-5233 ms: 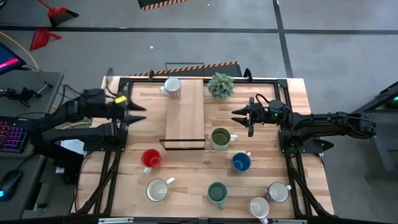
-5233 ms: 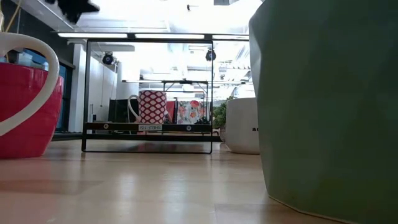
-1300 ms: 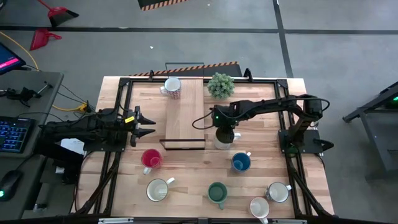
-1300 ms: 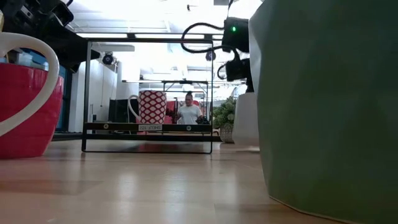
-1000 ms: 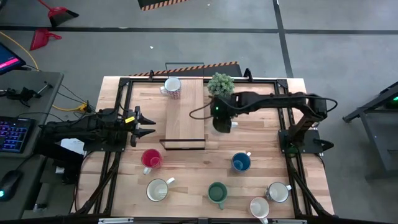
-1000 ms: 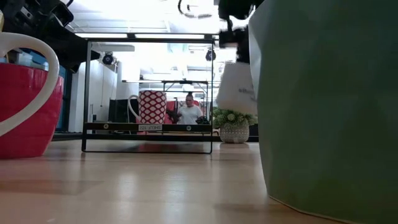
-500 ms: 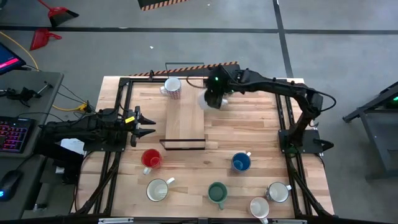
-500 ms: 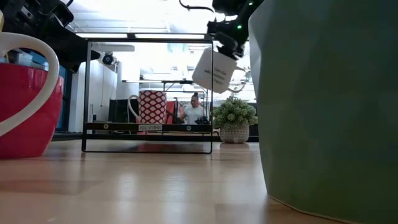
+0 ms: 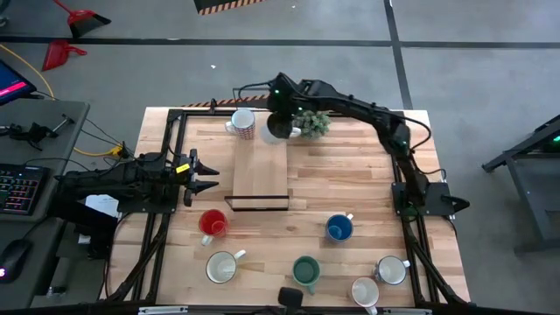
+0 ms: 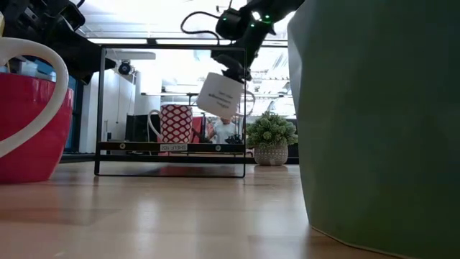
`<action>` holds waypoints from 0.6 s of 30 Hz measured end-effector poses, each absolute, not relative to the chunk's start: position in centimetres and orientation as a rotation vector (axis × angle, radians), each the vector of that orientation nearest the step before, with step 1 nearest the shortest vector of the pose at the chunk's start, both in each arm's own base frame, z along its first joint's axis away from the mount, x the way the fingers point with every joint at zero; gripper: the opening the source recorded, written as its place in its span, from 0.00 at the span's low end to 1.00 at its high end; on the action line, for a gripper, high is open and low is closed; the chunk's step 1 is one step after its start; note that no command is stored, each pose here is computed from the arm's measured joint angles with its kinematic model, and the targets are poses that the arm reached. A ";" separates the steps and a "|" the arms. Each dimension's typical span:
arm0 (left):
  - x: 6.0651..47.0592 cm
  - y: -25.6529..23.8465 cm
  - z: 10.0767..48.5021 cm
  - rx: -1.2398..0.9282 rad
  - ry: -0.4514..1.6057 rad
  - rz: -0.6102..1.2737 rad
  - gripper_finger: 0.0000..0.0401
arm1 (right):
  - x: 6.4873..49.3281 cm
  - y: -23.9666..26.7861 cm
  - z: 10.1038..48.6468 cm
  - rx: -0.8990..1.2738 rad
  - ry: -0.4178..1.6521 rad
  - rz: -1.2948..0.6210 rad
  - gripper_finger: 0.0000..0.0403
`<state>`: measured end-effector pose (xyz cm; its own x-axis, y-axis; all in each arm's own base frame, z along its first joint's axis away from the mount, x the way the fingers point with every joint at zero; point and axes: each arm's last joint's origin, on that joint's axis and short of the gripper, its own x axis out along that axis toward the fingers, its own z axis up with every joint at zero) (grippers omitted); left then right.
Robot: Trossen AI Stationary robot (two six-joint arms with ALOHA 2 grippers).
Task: Place coffee mugs
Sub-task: Put the white mug on the shelf
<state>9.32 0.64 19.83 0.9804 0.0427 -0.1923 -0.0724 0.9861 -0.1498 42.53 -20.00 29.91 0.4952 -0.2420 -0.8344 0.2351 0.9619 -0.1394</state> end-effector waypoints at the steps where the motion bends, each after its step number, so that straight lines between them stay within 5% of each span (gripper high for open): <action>1: 9.3 0.6 19.8 -0.158 0.190 0.058 0.40 | 42.9 -20.1 29.8 0.000 1.019 -0.283 0.00; 18: 9.3 0.6 19.8 -0.167 0.190 0.059 0.40 | 44.9 -20.9 25.2 0.086 1.135 -0.238 0.00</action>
<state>9.32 0.64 19.83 0.9803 0.0427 -0.1926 -0.0742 0.9845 -0.1591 44.93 -20.90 25.24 0.3996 -0.1443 -0.9053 0.2318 0.9714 -0.0525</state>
